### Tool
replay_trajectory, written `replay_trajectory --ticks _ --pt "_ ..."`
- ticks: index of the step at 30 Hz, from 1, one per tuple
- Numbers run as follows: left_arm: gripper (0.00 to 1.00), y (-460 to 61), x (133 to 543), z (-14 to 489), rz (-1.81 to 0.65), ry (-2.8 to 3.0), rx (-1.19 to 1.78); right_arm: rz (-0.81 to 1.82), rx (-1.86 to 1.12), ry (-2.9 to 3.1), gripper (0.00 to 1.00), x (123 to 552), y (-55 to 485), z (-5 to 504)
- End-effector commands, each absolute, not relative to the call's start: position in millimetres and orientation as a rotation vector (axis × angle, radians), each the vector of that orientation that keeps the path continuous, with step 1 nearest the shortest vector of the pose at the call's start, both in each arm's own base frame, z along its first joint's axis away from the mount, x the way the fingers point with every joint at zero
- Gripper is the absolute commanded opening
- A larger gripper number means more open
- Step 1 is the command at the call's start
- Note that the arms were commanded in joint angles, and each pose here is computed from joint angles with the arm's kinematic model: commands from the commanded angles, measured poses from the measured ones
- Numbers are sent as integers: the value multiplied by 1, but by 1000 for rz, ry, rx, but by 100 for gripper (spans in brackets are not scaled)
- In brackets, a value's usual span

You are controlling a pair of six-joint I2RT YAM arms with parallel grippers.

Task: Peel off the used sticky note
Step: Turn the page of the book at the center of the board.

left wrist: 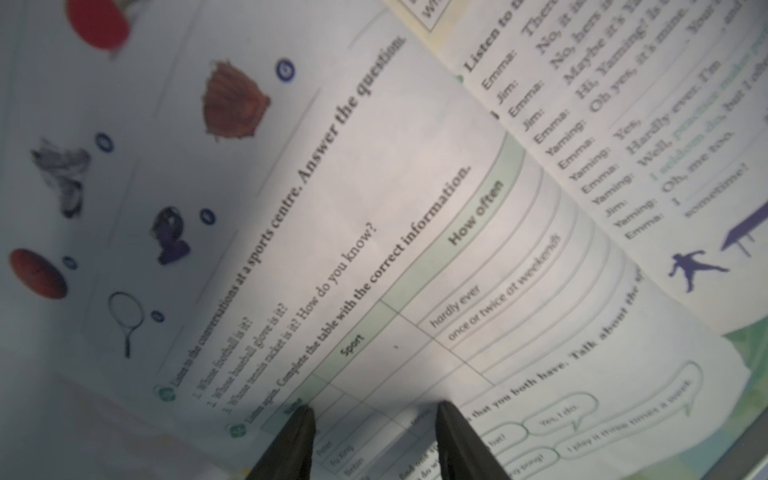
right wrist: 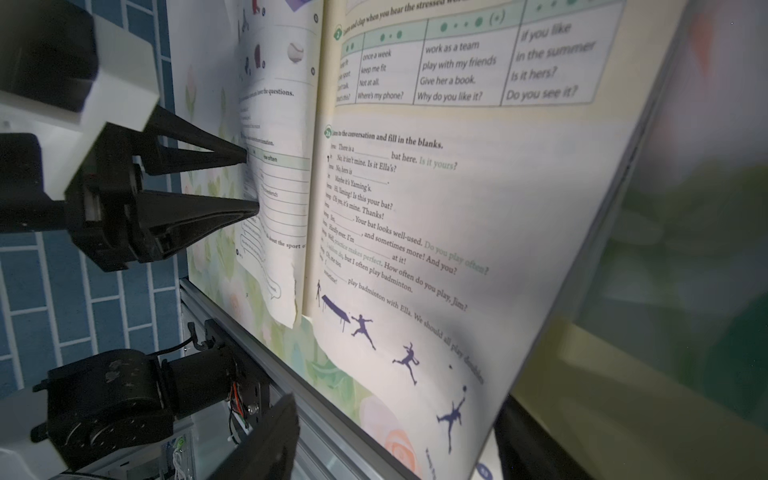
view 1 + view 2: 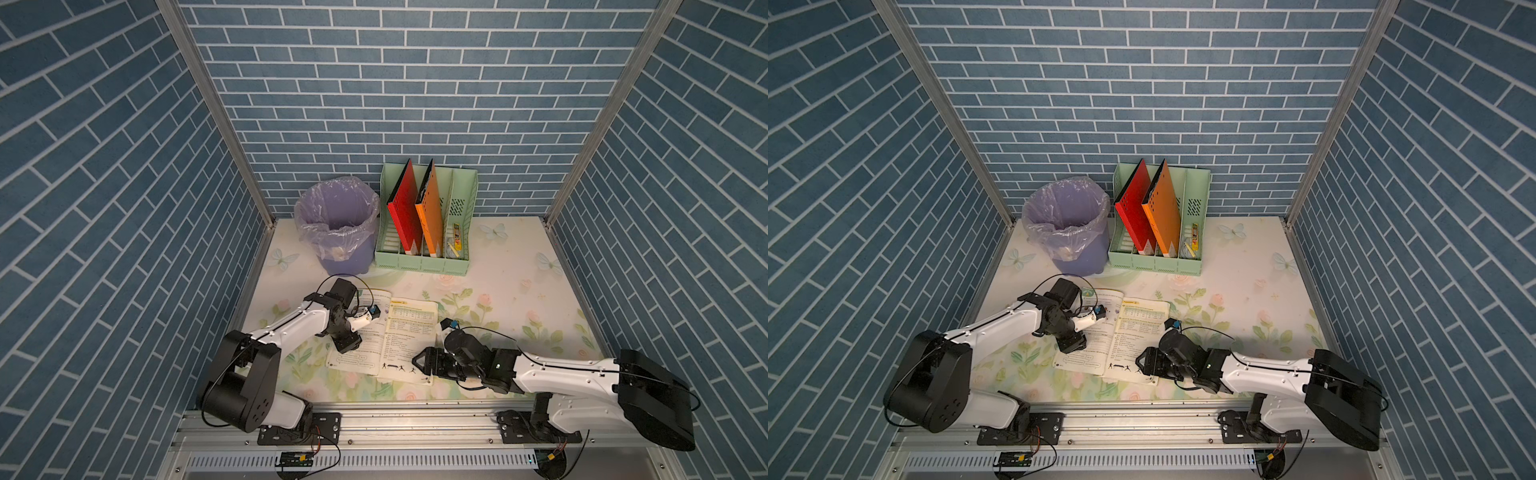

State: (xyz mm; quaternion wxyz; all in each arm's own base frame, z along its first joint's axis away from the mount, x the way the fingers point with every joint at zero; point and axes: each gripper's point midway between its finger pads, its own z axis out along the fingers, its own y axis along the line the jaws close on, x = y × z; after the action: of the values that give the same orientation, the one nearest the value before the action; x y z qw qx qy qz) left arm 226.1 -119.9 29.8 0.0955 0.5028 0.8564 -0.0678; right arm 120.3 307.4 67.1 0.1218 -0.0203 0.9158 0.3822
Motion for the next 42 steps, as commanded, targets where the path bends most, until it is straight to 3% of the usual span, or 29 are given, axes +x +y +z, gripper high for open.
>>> replay_trajectory --ticks 1,9,16,19,26,35,42 --pt "52 -121 221 28 -211 2547 1522 1093 -126 2672 74 120 308 68" --pt "52 -120 222 32 -201 2540 1525 1103 -111 2697 74 117 308 50" --pt "52 -122 223 33 -207 2536 1518 1184 -127 2619 60 123 322 67" --pt "52 -122 223 34 -209 2533 1517 1190 -158 2577 46 129 329 79" --pt "52 -126 225 46 -229 2507 1514 1068 -213 2589 0 135 325 87" --pt "52 -147 233 93 -357 2430 1478 738 -270 2650 0 138 261 100" --pt "52 -151 239 123 -465 2394 1398 582 -380 2637 0 147 225 141"
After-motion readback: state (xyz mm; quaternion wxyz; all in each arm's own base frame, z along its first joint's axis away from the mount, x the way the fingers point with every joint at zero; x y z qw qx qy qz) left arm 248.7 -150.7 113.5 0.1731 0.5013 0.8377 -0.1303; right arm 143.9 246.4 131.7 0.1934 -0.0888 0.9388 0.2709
